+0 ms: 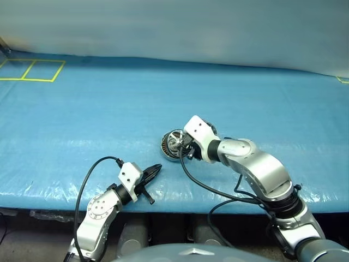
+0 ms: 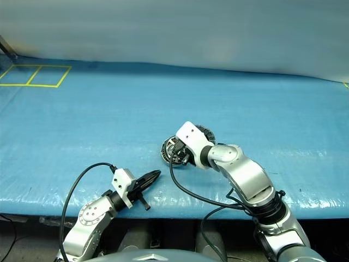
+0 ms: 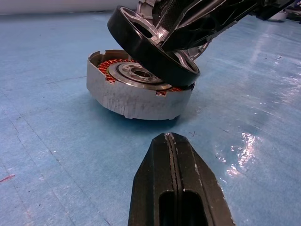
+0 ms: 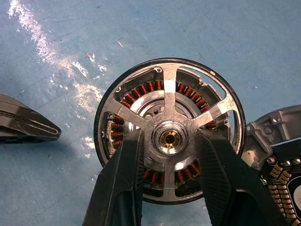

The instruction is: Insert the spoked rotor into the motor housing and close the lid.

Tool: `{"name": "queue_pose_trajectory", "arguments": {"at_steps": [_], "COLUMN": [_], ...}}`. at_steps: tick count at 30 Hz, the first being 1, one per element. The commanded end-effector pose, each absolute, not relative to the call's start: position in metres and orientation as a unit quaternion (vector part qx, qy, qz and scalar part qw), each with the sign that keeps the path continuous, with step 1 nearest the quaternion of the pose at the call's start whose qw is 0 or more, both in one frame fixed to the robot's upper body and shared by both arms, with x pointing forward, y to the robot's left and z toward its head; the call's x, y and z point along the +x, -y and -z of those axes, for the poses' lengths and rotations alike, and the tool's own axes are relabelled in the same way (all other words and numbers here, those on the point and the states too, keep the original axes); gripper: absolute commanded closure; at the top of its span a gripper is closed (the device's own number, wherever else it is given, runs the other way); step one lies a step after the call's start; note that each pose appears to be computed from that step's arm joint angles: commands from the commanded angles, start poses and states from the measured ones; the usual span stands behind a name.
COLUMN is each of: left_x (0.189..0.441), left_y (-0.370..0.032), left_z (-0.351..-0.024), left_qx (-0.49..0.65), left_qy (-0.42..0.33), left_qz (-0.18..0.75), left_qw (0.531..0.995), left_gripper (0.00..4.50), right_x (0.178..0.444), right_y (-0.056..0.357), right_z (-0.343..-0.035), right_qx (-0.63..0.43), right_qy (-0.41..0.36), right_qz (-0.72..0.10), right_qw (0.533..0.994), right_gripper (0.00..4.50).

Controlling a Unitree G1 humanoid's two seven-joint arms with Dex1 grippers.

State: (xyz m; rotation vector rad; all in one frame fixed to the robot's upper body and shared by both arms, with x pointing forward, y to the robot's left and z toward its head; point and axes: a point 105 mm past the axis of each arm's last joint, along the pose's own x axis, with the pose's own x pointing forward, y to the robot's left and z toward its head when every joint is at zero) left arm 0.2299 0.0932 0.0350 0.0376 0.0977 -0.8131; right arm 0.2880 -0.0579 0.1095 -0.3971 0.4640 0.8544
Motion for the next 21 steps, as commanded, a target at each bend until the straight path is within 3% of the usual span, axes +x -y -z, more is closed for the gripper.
{"name": "queue_pose_trajectory", "arguments": {"at_steps": [1,6,7,12,19,21], "left_x": [0.231,0.232,0.232,0.232,0.232,0.232], "left_y": [-0.093,-0.094,-0.094,-0.094,-0.093,-0.094], "left_z": [-0.039,-0.039,-0.039,-0.039,-0.039,-0.039], "left_qx": [0.018,0.017,0.018,0.017,0.017,0.017], "left_qy": [-0.034,-0.034,-0.034,-0.033,-0.033,-0.033], "left_qz": [0.391,0.390,0.389,0.387,0.389,0.390], "left_qw": [0.919,0.920,0.920,0.921,0.920,0.920], "left_gripper": [4.50,4.50,4.50,4.50,4.50,4.50], "right_x": [0.285,0.288,0.290,0.298,0.288,0.272], "right_y": [0.050,0.049,0.048,0.045,0.041,0.041], "right_z": [-0.111,-0.107,-0.108,-0.126,-0.184,-0.208], "right_qx": [-0.193,-0.193,-0.192,-0.180,-0.102,-0.069], "right_qy": [-0.215,-0.221,-0.220,-0.188,-0.093,-0.031], "right_qz": [-0.430,-0.429,-0.427,-0.413,-0.440,-0.482], "right_qw": [0.855,0.854,0.856,0.873,0.887,0.873], "right_gripper": [3.21,3.21,2.49,0.98,0.98,1.61]}}
